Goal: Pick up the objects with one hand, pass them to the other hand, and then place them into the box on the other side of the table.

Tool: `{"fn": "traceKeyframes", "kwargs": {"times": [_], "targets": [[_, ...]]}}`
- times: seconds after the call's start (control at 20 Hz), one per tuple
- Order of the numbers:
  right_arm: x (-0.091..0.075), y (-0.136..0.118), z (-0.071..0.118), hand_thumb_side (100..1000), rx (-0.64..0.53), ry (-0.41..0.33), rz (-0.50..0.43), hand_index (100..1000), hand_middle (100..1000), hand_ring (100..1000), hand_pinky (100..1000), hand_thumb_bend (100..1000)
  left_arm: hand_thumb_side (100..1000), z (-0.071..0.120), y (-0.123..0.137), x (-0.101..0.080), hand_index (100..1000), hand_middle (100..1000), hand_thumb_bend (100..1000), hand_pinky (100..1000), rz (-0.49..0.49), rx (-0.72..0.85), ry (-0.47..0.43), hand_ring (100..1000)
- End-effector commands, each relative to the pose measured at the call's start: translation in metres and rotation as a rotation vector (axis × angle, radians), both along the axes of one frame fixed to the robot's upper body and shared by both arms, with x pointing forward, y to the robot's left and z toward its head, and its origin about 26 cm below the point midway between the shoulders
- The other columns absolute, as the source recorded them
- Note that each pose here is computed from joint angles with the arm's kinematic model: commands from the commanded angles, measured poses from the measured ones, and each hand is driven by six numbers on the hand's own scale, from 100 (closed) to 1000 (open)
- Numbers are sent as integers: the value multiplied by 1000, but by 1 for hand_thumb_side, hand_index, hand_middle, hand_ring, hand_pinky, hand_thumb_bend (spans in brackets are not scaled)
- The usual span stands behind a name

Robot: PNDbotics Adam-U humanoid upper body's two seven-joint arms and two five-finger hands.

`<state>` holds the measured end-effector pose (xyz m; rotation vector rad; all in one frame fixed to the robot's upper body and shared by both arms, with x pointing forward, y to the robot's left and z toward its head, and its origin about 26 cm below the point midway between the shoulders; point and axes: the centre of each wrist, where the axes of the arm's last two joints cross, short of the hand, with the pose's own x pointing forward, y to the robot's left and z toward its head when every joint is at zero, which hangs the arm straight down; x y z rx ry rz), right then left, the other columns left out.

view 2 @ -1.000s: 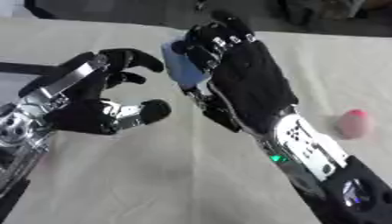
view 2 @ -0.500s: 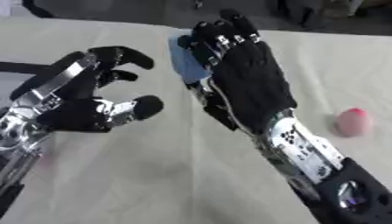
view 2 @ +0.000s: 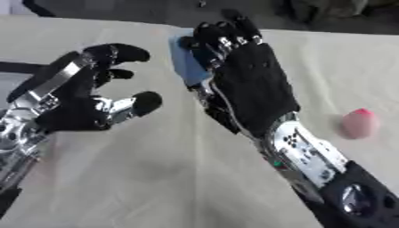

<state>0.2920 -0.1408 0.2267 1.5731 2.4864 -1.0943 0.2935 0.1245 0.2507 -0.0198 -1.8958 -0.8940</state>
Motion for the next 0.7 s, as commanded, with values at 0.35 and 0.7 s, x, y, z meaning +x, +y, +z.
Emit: {"fn": "traceKeyframes", "kwargs": {"times": [0.35, 0.7], "targets": [[-2, 0, 4, 100, -18, -55, 10, 459, 446, 597, 828, 159, 445, 14, -9, -6, 824, 907, 679, 948, 20, -15, -37, 1000], [-2, 2, 4, 100, -13, -80, 15, 457, 443, 594, 822, 156, 429, 12, -14, -3, 845, 924, 704, 971, 71, -11, -24, 1000]]}}
